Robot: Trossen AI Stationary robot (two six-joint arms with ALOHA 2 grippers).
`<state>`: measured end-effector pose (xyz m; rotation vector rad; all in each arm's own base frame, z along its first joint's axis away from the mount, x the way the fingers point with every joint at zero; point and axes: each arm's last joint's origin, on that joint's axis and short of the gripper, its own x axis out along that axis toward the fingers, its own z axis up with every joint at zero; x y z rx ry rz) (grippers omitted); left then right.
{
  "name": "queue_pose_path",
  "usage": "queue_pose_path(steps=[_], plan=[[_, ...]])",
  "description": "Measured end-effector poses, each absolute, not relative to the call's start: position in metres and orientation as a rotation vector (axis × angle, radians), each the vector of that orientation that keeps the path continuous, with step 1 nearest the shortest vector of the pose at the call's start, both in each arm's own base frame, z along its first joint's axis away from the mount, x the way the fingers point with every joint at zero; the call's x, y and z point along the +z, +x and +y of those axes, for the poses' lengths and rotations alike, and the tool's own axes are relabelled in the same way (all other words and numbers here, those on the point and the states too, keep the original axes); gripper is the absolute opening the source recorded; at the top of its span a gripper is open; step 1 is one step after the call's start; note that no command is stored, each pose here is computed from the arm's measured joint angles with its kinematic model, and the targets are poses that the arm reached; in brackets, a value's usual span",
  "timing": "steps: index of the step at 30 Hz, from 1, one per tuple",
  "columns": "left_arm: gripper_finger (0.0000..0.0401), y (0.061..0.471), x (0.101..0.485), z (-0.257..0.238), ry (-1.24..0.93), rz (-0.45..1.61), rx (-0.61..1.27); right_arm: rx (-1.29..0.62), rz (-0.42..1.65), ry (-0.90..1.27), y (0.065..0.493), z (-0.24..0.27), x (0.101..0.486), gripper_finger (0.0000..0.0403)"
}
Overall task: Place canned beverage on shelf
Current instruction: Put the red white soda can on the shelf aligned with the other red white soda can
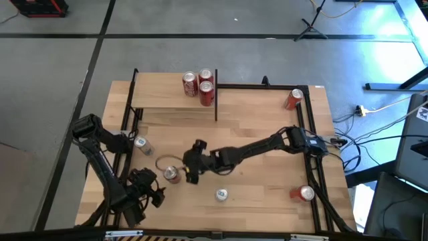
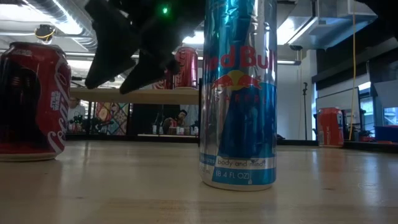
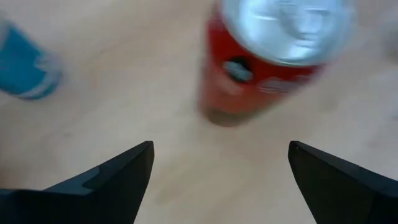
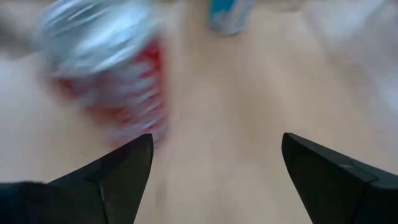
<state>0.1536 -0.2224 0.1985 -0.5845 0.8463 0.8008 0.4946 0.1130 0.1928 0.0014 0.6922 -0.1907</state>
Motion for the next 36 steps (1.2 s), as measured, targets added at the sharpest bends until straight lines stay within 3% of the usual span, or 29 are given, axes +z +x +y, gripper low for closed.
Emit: queue_pose_path(steps=[6,11,25,29,36], plan=[[0.0361,0.153,0.198,-0.229,-0.610,0.778,0.745,-0.228,0.629,0.084,0.509,0.089,0.183,0.0346],[0.0361,0.158,0.194,-0.219,-0.564,0.705,0.777,-0.092,0.584,0.148,0.517,0.094,0.176,0.0346],[0.0361,0.155,0.189,-0.209,-0.528,0.924,0.879,0.022,0.692,0.104,0.503,0.135,0.166,0.0346],[0.0361,0.155,0.206,-0.216,-0.530,0.980,0.830,0.017,0.763,0.089,0.499,0.133,0.167,0.0346],[0.0361,0.153,0.259,-0.216,-0.641,0.940,0.654,0.020,0.885,0.031,0.494,0.131,0.204,0.0346]])
